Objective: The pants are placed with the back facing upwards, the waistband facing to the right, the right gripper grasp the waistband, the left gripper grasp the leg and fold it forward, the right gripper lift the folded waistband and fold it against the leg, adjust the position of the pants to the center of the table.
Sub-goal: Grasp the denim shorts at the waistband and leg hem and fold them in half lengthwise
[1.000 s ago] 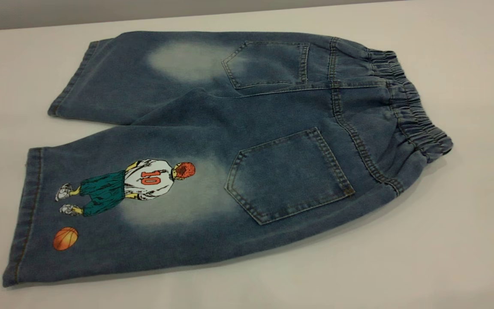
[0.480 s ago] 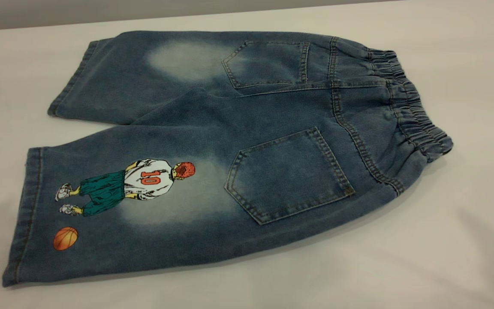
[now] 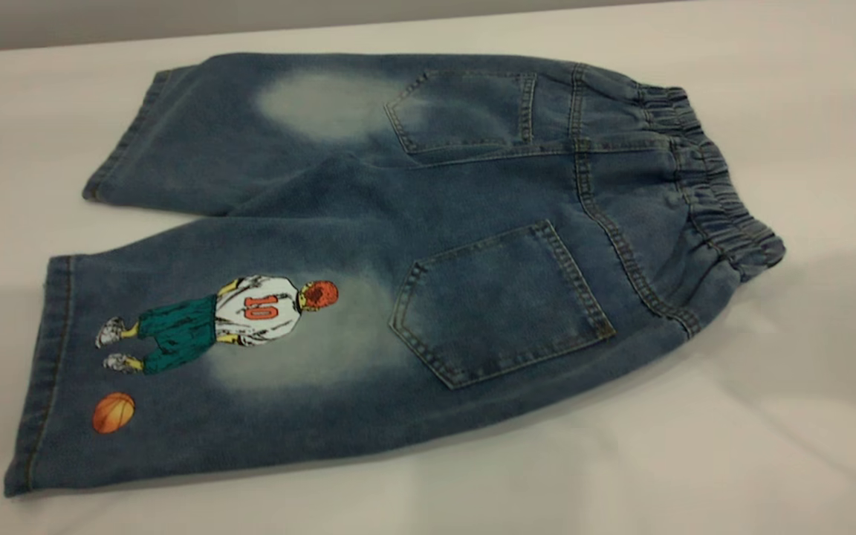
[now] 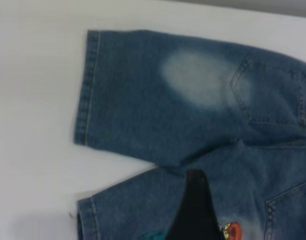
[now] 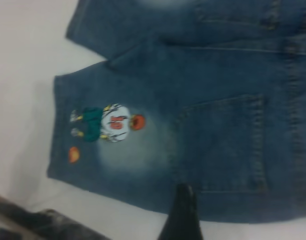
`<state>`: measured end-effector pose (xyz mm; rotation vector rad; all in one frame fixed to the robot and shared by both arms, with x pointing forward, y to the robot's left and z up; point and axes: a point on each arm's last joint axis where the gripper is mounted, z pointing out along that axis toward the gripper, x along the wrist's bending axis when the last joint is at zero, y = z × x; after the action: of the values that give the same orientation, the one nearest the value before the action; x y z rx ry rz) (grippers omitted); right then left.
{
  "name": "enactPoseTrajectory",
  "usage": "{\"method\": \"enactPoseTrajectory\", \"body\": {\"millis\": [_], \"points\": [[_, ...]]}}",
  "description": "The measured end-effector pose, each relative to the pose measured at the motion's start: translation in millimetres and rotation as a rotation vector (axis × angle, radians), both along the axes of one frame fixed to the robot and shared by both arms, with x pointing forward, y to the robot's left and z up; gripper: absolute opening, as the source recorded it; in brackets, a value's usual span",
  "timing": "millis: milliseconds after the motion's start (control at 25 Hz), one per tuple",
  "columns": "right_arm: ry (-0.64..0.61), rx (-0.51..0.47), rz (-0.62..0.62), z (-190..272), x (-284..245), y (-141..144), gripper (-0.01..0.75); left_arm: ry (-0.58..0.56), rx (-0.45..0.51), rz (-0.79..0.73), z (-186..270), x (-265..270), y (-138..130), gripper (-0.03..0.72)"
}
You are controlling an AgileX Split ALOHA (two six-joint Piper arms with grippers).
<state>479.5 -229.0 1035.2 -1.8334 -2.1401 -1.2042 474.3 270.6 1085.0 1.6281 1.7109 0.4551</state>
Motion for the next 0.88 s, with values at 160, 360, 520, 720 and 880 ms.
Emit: {"method": "enactPoseTrajectory", "body": {"millis": [160,360,520,720,880], "points": [[0.04,0.07,0.055,-24,18,8,0.521,0.029,0.005,0.0,-7,5,0,0.507],[0.106,0.087,0.055,-59,41,4,0.521,0.023,0.005,0.002,-7,6,0,0.507],[0.181,0.134,-0.019,-78,60,-19,0.521,0.023,0.005,0.002,-7,6,0,0.507],[0.274,0.205,-0.102,-106,66,-55,0.521,0.022,0.005,0.002,-7,6,0,0.507],[0.331,0.26,-0.172,-125,67,-81,0.521,0.022,0.005,0.002,-7,6,0,0.507]]}}
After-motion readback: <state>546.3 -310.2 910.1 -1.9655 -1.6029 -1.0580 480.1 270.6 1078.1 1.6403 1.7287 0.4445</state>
